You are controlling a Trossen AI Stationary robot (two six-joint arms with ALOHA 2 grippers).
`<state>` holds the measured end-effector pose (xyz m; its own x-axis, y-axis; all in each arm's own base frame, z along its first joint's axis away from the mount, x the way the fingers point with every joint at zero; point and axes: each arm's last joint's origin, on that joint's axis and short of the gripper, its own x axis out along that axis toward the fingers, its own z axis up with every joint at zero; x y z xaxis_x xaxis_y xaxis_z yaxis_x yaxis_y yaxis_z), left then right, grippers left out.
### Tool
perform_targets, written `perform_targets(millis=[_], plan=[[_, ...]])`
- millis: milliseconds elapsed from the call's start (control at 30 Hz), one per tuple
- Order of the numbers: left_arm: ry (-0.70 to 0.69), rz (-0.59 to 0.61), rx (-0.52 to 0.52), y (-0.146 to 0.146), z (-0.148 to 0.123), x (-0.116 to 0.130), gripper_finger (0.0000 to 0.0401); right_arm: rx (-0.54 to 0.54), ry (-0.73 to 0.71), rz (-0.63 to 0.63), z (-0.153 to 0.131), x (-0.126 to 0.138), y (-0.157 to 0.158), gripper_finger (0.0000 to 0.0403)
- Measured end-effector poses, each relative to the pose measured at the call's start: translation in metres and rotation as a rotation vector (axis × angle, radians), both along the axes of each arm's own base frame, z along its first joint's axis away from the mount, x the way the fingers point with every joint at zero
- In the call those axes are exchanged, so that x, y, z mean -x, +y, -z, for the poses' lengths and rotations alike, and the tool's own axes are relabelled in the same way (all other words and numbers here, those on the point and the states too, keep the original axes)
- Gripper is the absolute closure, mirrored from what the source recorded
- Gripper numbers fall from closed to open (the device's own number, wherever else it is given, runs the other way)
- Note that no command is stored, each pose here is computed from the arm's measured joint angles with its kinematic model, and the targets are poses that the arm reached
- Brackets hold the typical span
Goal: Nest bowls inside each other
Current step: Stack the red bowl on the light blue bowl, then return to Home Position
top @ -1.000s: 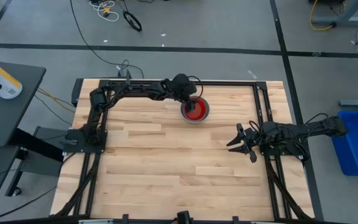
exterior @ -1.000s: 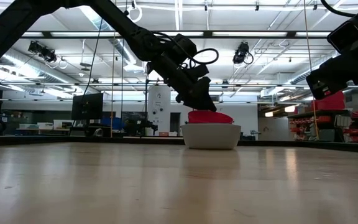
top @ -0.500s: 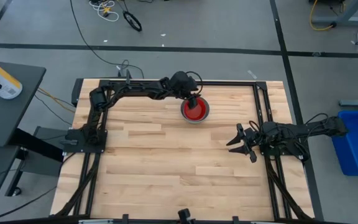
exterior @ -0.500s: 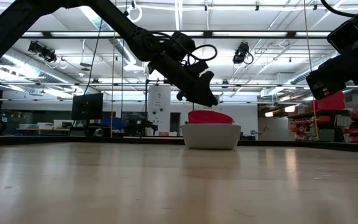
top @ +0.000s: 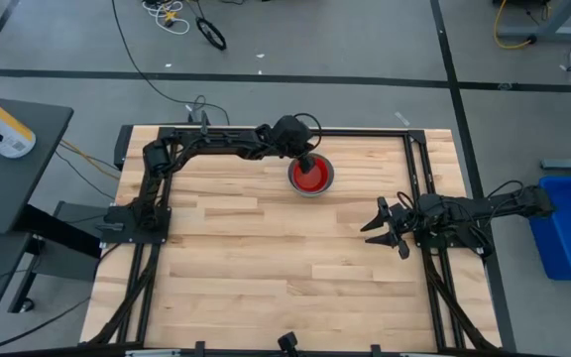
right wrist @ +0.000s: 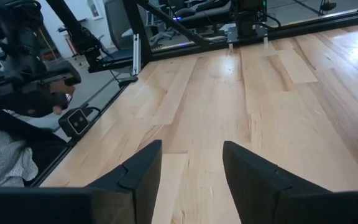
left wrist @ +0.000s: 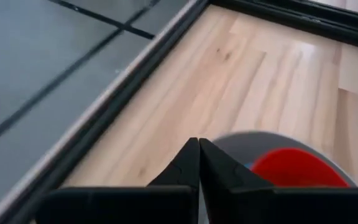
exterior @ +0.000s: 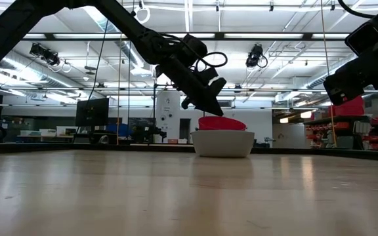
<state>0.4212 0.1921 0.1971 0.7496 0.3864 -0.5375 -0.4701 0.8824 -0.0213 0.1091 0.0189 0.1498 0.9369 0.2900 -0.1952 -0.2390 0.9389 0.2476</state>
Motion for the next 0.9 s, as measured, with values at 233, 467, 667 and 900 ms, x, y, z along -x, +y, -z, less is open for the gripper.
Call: perform_targets(millis=[233,467,667,900], plan=[[0.057,-0.008,0.101,-0.002,0.008,0.005,0.0398,0.000,0.000,0.000,0.000,0.000,0.000,0.0211],[0.059,-0.026,0.123,-0.003,0.011,0.004,0.0399,0.000,0.000,0.000,0.000,0.000,0.000,0.0198],[0.057,-0.087,0.032,-0.003,0.012,0.000,0.0400,-0.002,0.000,-0.006,0.000,0.000,0.000,0.0188],[0.002,-0.152,-0.101,-0.016,0.004,-0.011,0.0399,-0.009,-0.003,-0.040,0.000,0.000,0.001,0.0178]])
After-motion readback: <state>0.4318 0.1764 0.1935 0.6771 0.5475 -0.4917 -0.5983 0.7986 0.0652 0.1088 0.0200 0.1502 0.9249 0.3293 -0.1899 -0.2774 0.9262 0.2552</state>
